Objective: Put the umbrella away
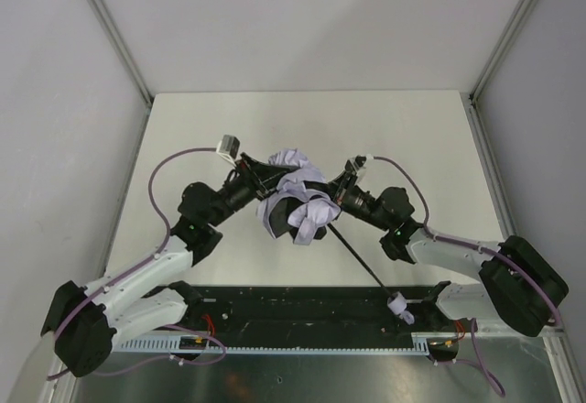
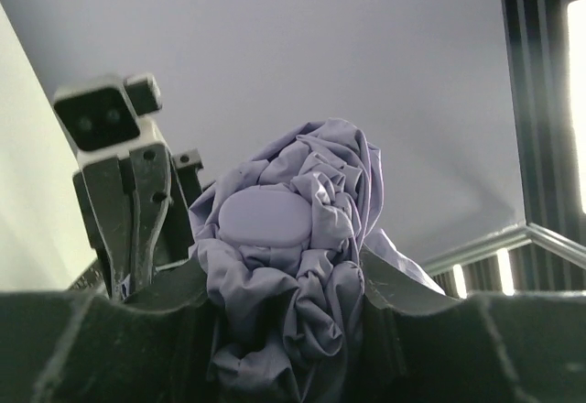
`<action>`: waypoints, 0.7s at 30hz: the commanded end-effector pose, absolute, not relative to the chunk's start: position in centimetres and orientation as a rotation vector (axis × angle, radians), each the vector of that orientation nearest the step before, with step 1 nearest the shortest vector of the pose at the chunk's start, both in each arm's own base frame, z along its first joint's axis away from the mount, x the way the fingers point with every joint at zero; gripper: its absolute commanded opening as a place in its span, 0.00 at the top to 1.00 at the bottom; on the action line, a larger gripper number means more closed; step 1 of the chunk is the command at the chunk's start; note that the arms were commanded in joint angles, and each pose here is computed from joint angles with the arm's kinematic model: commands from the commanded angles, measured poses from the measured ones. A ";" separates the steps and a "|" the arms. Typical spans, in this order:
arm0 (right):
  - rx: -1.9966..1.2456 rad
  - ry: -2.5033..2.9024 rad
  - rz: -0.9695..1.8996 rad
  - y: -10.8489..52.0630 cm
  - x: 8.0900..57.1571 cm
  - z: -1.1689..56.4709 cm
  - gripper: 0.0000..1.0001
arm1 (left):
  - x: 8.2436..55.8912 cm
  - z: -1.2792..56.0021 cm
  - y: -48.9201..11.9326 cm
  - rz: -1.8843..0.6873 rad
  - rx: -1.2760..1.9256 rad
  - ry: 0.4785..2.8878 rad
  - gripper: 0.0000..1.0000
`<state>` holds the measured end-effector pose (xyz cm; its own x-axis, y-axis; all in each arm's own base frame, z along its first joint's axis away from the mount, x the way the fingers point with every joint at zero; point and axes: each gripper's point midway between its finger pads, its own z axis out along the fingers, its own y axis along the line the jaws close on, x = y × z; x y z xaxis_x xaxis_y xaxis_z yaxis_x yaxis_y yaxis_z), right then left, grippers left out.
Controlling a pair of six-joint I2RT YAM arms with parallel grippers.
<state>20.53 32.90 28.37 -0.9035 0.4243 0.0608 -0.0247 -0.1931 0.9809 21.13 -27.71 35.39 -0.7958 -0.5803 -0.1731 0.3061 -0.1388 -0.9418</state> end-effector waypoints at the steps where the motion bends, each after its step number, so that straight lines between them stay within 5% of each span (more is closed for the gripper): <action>1: 0.256 1.685 2.153 33.6 20.5 30.7 1.00 | 18.0 38.8 -28.4 -2.144 -0.216 1.452 1.00; 10: 0.136 1.452 2.067 29.6 25.2 34.4 1.00 | 17.2 31.0 -29.2 -2.146 -0.395 1.661 1.00; 21: -0.228 1.522 1.925 31.4 22.6 34.5 1.00 | 21.8 20.6 -27.5 -1.813 -0.798 1.939 1.00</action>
